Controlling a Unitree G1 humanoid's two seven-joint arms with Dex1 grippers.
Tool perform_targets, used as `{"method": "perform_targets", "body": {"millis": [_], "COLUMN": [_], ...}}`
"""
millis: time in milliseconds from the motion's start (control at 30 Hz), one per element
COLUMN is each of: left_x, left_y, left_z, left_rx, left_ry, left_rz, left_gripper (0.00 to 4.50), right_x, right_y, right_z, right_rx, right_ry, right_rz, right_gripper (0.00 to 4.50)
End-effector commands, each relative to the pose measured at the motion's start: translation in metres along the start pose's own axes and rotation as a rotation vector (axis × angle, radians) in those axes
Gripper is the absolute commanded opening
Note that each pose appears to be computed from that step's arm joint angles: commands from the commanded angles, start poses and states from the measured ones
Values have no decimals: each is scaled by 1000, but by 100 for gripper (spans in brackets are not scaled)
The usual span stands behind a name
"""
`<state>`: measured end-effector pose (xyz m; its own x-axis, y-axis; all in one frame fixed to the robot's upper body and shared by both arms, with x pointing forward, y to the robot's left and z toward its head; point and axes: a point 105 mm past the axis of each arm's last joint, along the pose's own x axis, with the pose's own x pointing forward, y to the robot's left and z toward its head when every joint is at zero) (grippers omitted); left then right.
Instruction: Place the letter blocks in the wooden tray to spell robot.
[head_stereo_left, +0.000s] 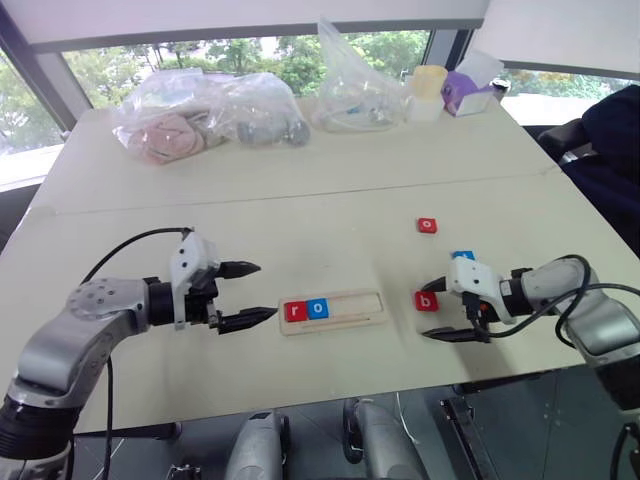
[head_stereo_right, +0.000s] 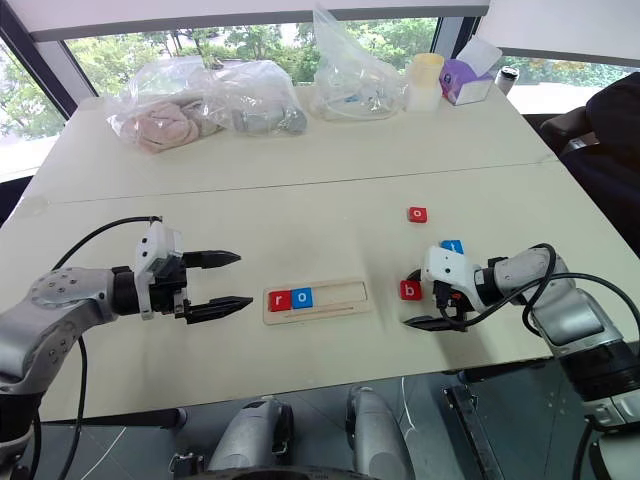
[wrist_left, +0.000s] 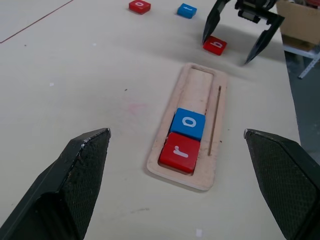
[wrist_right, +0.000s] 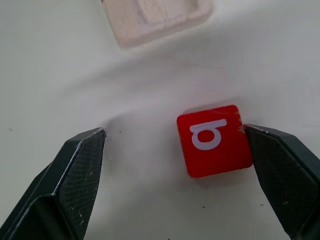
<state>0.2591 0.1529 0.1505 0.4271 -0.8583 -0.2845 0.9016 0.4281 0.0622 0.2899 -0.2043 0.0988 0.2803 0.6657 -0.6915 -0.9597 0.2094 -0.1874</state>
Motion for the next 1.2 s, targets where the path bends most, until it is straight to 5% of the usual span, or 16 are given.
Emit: {"method": "perform_targets", "body": {"millis": [33, 467, 700, 1033, 1200], "left_x": [-4, -4, -3, 0, 3], "left_y": [-1, -3, -4, -5, -9], "left_z": [9, 7, 7, 9, 10], "left_rx": [43, 37, 31, 37, 34], "left_ry": [-11, -11, -11, -14, -22], "left_rz": [18, 34, 34, 12, 9], "left_gripper": [450, 450, 450, 450, 450], "right_x": [-3, 1, 2, 20, 48], "right_y": [-6, -16, -16, 1, 19], "right_z": [2, -2, -1, 90, 107], "right_rx": [-20, 47, 35, -174, -230], "right_ry": [-5, -35, -27, -200, -232], "right_rz": [-11, -35, -20, 116, 205], "right_gripper": [447, 447, 115, 114, 114]}}
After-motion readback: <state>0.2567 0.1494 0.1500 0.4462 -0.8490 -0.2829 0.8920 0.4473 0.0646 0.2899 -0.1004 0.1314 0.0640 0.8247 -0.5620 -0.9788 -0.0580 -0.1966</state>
